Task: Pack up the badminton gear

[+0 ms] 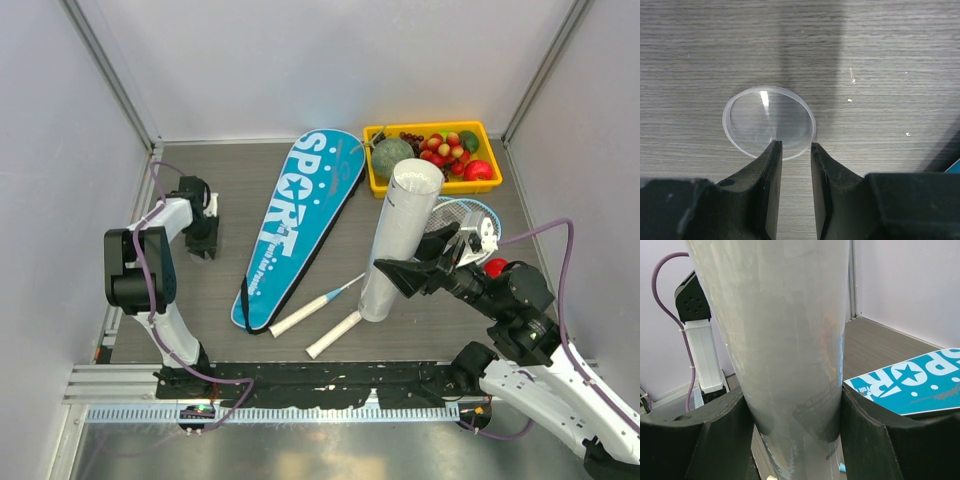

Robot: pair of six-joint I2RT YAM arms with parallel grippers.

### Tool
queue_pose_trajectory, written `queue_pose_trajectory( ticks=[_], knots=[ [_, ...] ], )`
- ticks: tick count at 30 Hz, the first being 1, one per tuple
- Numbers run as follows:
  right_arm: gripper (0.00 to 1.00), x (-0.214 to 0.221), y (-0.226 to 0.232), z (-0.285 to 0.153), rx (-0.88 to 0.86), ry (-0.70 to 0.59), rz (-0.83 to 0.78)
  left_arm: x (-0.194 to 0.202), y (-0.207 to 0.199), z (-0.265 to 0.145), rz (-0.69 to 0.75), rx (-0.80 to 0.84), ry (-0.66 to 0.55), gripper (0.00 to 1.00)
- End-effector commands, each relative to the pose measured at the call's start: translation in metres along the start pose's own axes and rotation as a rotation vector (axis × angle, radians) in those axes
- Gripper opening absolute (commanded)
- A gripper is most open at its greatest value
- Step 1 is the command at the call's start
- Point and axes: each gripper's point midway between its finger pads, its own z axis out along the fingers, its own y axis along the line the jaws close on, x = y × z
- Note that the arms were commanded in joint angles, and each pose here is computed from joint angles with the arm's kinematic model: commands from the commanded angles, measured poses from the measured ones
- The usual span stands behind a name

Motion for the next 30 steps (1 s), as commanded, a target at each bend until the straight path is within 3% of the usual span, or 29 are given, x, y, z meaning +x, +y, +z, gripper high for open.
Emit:
queue_pose_trajectory(
  ticks=[1, 14, 22, 30],
  knots=[
    [0.40, -0.035, 0.010, -0.002, -0.028, -0.109, -0.036, -0.005, 0.005, -0.004, 0.014, -0.021, -0.003, 0.32],
    [0.41, -0.043, 0.014, -0.006, -0.036, -0.132, -0.041, -0.007, 0.003, -0.002, 0.022, -0.002, 0.010, 0.27],
    [0.41, -0.045, 0.015, -0.006, -0.041, -0.136, -0.058, -0.011, 0.003, 0.004, 0.024, -0.004, 0.017, 0.05],
    [0.41, -0.037, 0.010, -0.005, -0.021, -0.109, -0.053, -0.014, -0.009, -0.019, 0.076, 0.025, -0.018, 0.00]
  ],
)
